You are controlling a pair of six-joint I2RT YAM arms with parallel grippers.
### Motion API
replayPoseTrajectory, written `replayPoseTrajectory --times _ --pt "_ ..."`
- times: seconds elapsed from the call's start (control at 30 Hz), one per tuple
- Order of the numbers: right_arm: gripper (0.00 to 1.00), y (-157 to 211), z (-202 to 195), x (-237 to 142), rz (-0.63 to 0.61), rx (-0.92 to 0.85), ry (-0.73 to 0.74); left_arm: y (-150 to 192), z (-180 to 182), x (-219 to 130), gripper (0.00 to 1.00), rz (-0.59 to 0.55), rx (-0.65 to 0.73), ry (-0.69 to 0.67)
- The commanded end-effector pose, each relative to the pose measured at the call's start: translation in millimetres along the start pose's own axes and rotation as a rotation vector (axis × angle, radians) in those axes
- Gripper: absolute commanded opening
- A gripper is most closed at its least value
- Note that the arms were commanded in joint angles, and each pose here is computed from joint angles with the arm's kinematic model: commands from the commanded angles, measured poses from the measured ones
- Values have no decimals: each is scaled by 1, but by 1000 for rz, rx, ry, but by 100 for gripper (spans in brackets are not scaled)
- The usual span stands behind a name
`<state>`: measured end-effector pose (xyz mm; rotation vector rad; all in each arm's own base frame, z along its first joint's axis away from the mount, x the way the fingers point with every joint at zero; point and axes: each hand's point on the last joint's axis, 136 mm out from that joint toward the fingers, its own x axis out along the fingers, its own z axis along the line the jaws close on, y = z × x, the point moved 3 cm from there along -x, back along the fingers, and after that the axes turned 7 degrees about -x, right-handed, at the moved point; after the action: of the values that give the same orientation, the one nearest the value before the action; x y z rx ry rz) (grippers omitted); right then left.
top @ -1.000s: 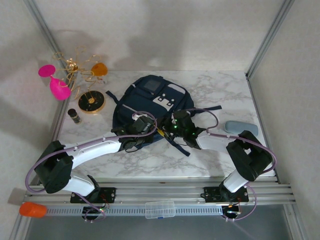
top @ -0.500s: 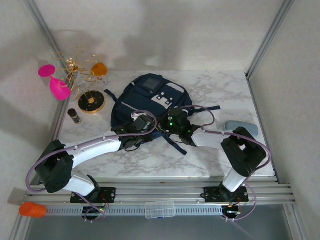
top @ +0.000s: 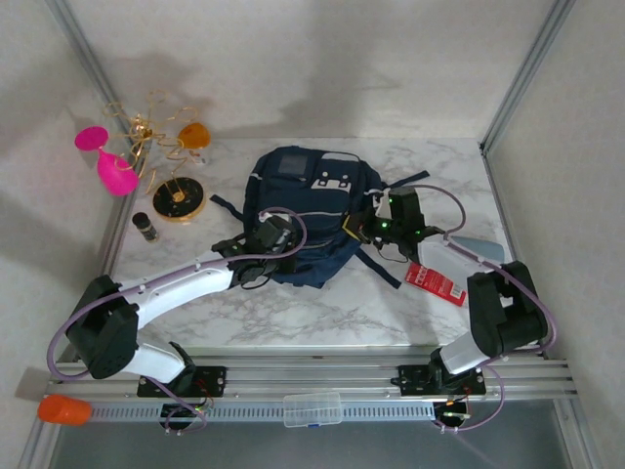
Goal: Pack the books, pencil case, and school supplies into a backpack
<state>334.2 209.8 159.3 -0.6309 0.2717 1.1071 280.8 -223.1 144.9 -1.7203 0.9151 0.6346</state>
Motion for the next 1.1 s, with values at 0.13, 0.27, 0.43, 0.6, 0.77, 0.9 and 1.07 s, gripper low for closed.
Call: replayPoseTrajectory --times 0.13,0.27,0.43,0.6,0.77,0.9,1.07 --pt "53 24 38 -1 -113 56 -46 2 -4 9 0 19 -27 29" --pt "66 40 53 19 -121 95 -54 2 -5 10 0 11 -40 55" --pt "70 53 61 43 -185 126 -5 3 -3 12 0 0 -52 49" --pt "37 47 69 81 -185 95 -4 2 -1 13 0 -3 -59 55" --pt "4 46 55 75 -188 3 66 -2 6 7 0 -19 -60 22" --pt "0 39 31 53 -122 -72 107 1 27 -1 0 -31 -65 -65" --pt "0 29 9 15 -48 -161 88 4 62 -8 0 -34 -74 -200"
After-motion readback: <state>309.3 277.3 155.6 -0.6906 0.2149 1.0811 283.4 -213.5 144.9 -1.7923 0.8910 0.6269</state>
